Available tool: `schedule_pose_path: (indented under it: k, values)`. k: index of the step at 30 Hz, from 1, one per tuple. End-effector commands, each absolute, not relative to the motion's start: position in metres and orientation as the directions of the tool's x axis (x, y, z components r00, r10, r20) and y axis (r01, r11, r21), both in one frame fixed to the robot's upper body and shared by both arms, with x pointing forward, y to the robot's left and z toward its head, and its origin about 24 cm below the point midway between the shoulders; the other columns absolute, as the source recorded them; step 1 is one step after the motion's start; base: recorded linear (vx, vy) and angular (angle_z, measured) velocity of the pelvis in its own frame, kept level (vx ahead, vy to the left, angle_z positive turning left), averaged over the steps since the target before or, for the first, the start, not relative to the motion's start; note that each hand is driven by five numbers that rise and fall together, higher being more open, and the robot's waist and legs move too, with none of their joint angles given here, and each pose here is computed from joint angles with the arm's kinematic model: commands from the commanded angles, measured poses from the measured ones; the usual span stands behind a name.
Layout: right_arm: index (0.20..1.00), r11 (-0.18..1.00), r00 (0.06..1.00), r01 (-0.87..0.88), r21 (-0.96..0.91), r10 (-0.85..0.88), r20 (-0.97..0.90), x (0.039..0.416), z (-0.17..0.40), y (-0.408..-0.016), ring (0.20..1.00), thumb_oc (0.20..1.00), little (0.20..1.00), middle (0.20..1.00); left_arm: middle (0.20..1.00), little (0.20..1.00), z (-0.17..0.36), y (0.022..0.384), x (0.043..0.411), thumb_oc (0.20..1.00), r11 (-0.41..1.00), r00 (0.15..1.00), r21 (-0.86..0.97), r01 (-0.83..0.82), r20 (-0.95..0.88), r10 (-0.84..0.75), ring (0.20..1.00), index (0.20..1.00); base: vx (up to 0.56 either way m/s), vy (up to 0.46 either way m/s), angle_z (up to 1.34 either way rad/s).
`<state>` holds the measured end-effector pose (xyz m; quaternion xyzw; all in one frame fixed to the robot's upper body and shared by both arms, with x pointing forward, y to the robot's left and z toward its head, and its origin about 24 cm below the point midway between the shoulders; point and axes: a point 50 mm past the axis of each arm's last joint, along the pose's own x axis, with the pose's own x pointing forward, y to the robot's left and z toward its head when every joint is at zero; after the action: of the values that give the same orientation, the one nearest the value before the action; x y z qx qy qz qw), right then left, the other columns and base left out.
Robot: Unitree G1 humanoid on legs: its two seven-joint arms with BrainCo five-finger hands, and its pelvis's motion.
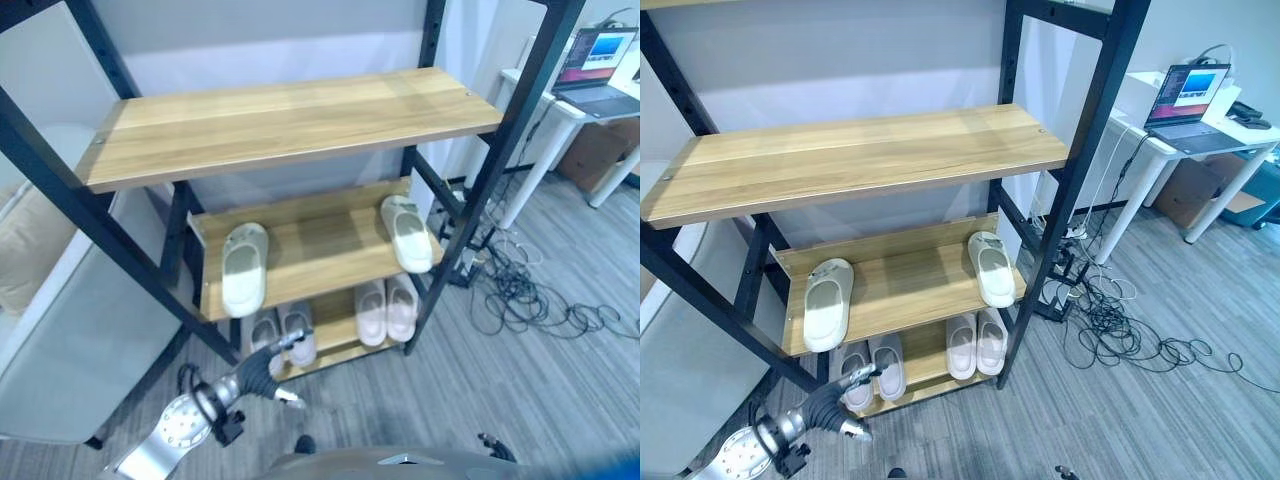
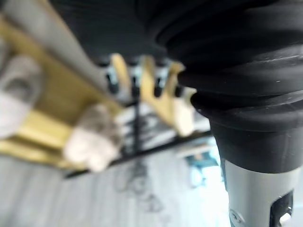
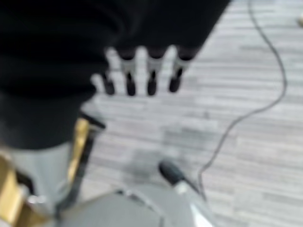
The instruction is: Arrange the slippers neatly on the shoe rack.
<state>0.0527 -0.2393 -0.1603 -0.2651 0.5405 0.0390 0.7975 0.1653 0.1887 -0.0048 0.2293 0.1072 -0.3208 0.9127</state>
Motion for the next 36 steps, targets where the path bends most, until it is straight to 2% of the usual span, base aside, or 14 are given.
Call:
schedule_pose_path:
  k: [1,2,6,10,14,17,19,20,23,31,36]
  values:
    - [1.0,0.823,0.47,-0.346,-0.45,-0.264,-0.843,0.084,-0.152,-0.254,1.0,1.0,1.0,1.0,1.0,1.0,0.033,0.16,0.2,1.0,0.694,0.789,0.423,0.583,-0.09,-0.608,1.0,1.0,0.01,-0.032,-0.01]
    - [1.0,0.821,0.46,-0.365,-0.439,-0.251,-0.852,0.078,-0.154,-0.253,1.0,1.0,1.0,1.0,1.0,1.0,0.05,0.154,0.213,1.0,0.704,0.794,0.463,0.539,0.001,-0.608,1.0,1.0,0.01,-0.027,-0.04]
    - [1.0,0.815,0.442,-0.387,-0.431,-0.247,-0.863,0.073,-0.154,-0.253,1.0,1.0,1.0,1.0,1.0,1.0,0.072,0.14,0.24,1.0,0.714,0.809,0.569,0.409,0.135,-0.572,1.0,1.0,0.02,-0.04,0.0]
    - [1.0,0.807,0.446,-0.372,-0.458,-0.277,-0.851,0.078,-0.152,-0.26,1.0,1.0,1.0,1.0,1.0,1.0,0.071,0.126,0.266,1.0,0.727,0.839,0.598,0.338,0.158,-0.52,1.0,1.0,-0.01,-0.021,-0.04]
    - [1.0,0.804,0.455,-0.363,-0.472,-0.289,-0.842,0.081,-0.151,-0.262,1.0,1.0,1.0,1.0,1.0,1.0,0.071,0.124,0.273,1.0,0.72,0.848,0.623,0.304,0.167,-0.503,1.0,1.0,0.0,-0.005,-0.13]
    - [1.0,0.79,0.521,-0.339,-0.511,-0.295,-0.801,0.099,-0.142,-0.269,1.0,1.0,1.0,1.0,1.0,1.0,0.088,0.124,0.315,1.0,0.671,0.893,0.735,0.096,0.235,-0.385,1.0,1.0,-0.08,-0.011,-0.08]
    - [1.0,0.774,0.548,-0.354,-0.524,-0.282,-0.787,0.105,-0.139,-0.271,1.0,1.0,1.0,1.0,1.0,1.0,0.103,0.141,0.336,1.0,0.619,0.912,0.784,-0.057,0.293,-0.288,1.0,1.0,-0.06,-0.048,-0.29]
    - [1.0,0.775,0.549,-0.353,-0.525,-0.282,-0.787,0.105,-0.139,-0.271,1.0,1.0,1.0,1.0,1.0,1.0,0.103,0.14,0.336,1.0,0.618,0.911,0.784,-0.059,0.295,-0.288,1.0,1.0,-0.04,-0.06,-0.43]
    - [1.0,0.756,0.56,-0.365,-0.543,-0.287,-0.777,0.108,-0.137,-0.273,1.0,1.0,1.0,1.0,1.0,1.0,0.119,0.166,0.352,1.0,0.565,0.921,0.802,-0.197,0.349,-0.175,1.0,1.0,-0.03,-0.058,-0.18]
    - [1.0,0.751,0.602,-0.35,-0.56,-0.278,-0.748,0.12,-0.136,-0.265,1.0,1.0,1.0,1.0,1.0,1.0,0.151,0.224,0.358,1.0,0.432,0.879,0.793,-0.43,0.476,0.001,1.0,1.0,-0.03,-0.049,-0.07]
    - [1.0,0.756,0.624,-0.353,-0.551,-0.249,-0.741,0.124,-0.136,-0.258,1.0,1.0,1.0,1.0,1.0,1.0,0.159,0.249,0.354,1.0,0.385,0.857,0.777,-0.498,0.507,0.085,1.0,1.0,0.0,-0.023,-0.08]
